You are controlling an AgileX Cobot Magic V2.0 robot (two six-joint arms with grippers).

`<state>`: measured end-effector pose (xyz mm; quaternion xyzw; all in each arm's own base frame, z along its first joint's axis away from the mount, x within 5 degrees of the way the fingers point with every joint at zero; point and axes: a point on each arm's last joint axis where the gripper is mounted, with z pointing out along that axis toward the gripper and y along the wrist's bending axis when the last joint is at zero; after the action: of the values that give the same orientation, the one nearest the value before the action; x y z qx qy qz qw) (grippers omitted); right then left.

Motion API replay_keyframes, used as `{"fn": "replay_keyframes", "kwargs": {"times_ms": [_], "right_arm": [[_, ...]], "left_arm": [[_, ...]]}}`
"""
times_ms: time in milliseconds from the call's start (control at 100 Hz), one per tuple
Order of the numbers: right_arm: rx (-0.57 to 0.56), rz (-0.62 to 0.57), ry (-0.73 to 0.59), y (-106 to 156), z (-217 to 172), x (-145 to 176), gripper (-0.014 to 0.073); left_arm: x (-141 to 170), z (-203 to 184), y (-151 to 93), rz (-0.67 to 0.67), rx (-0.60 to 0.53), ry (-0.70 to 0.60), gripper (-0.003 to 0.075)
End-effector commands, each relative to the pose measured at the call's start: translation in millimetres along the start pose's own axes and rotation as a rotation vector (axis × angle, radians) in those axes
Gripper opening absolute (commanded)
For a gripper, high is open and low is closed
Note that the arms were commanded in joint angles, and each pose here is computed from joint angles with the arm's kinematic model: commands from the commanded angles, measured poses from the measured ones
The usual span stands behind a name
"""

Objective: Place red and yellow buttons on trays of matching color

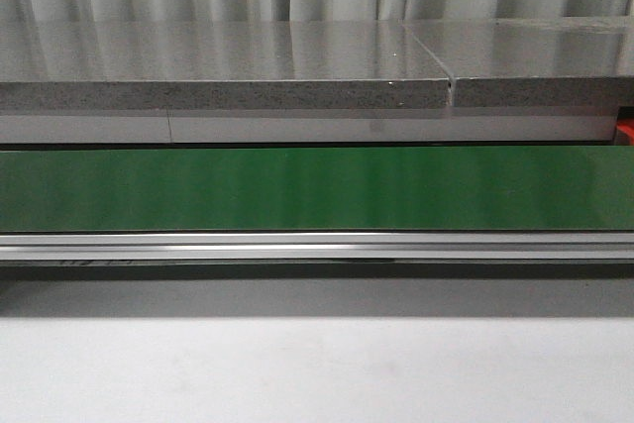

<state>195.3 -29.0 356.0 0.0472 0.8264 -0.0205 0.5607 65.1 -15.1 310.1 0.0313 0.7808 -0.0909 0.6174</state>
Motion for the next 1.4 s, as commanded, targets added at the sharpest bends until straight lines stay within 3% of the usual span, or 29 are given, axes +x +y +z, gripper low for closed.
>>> {"fn": "replay_keyframes", "kwargs": {"times_ms": [0,250,530,670,930,1390], "right_arm": [[-0.025,-0.06,-0.112,7.8,-22.0,-15.4,0.0529],[-0.064,-0.11,-0.148,15.2,-64.2,-5.7,0.0529],[-0.065,-0.109,-0.178,15.9,-92.6,47.5,0.051],[-0.078,-0.107,-0.178,17.4,-104.9,73.2,0.0348],[-0.102,-0.116,-0.129,19.6,-114.1,93.6,-0.0128],[-0.112,-0.114,-0.105,20.3,-113.9,95.8,-0.012]], "left_arm": [[-14.2,-2.5,-1.2,-0.012,0.008,-0.088,-0.0019],[-14.2,-2.5,-1.2,-0.012,0.008,-0.088,-0.0019],[-14.2,-2.5,-1.2,-0.012,0.008,-0.088,-0.0019],[-14.2,-2.5,-1.2,-0.012,0.008,-0.088,-0.0019],[-14.2,-2.5,-1.2,-0.012,0.008,-0.088,-0.0019],[-14.2,-2.5,-1.2,-0.012,0.008,-0.088,-0.0019]]}}
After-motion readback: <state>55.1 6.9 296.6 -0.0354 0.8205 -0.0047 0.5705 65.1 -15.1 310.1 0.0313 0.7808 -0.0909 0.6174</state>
